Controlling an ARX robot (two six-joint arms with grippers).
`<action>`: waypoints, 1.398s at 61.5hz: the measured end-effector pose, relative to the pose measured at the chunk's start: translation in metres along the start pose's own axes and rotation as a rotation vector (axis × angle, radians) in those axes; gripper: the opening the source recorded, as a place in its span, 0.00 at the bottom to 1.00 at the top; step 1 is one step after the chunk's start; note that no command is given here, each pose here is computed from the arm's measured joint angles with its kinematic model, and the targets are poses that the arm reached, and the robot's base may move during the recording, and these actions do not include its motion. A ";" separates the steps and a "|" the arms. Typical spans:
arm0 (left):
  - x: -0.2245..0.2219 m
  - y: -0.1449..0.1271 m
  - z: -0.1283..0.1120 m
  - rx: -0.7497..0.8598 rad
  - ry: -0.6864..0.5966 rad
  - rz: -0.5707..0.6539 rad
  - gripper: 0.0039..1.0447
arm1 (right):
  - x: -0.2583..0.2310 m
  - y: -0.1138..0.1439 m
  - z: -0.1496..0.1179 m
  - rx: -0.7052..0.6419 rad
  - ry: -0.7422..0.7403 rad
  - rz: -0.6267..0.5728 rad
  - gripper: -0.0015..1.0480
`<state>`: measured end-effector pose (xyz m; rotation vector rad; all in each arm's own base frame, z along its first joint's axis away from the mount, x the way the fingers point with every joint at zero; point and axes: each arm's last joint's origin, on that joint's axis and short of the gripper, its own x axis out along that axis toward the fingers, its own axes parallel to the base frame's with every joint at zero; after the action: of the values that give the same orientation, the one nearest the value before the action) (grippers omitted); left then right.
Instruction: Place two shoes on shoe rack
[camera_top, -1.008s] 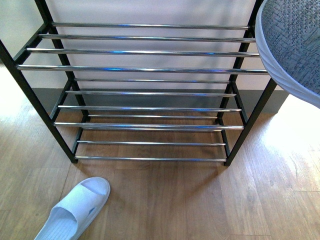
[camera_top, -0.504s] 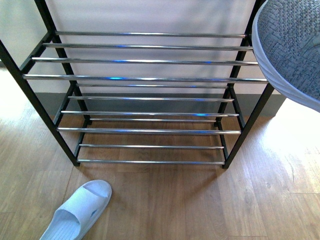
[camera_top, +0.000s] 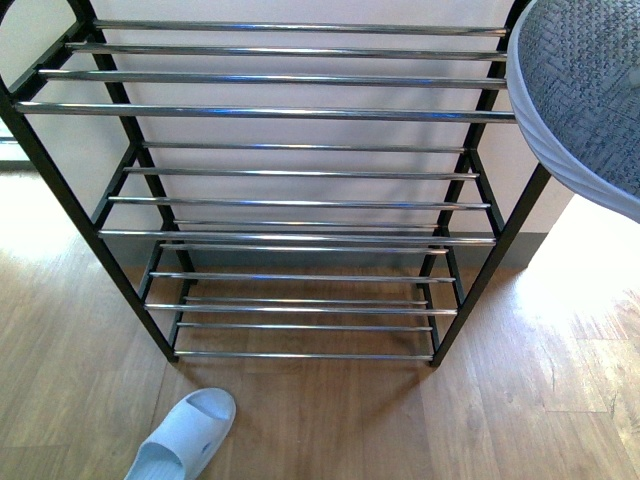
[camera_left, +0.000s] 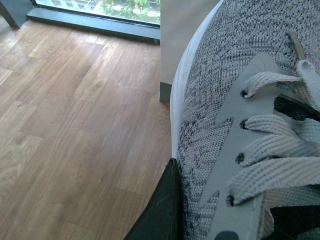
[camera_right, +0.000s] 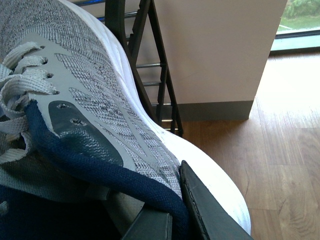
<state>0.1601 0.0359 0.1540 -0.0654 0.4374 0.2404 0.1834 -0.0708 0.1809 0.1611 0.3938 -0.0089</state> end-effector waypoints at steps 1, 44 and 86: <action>0.000 0.000 0.000 0.000 0.000 0.000 0.02 | 0.000 0.000 0.000 0.000 0.000 0.000 0.01; 0.000 0.000 0.000 0.000 0.000 0.000 0.02 | 0.022 0.072 0.095 0.233 -0.029 0.021 0.01; 0.000 0.000 0.000 0.000 0.000 0.000 0.02 | 0.127 0.098 0.135 0.318 0.136 -0.247 0.01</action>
<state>0.1601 0.0359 0.1540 -0.0654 0.4374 0.2404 0.3566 0.0079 0.2704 0.4279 0.5449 -0.3065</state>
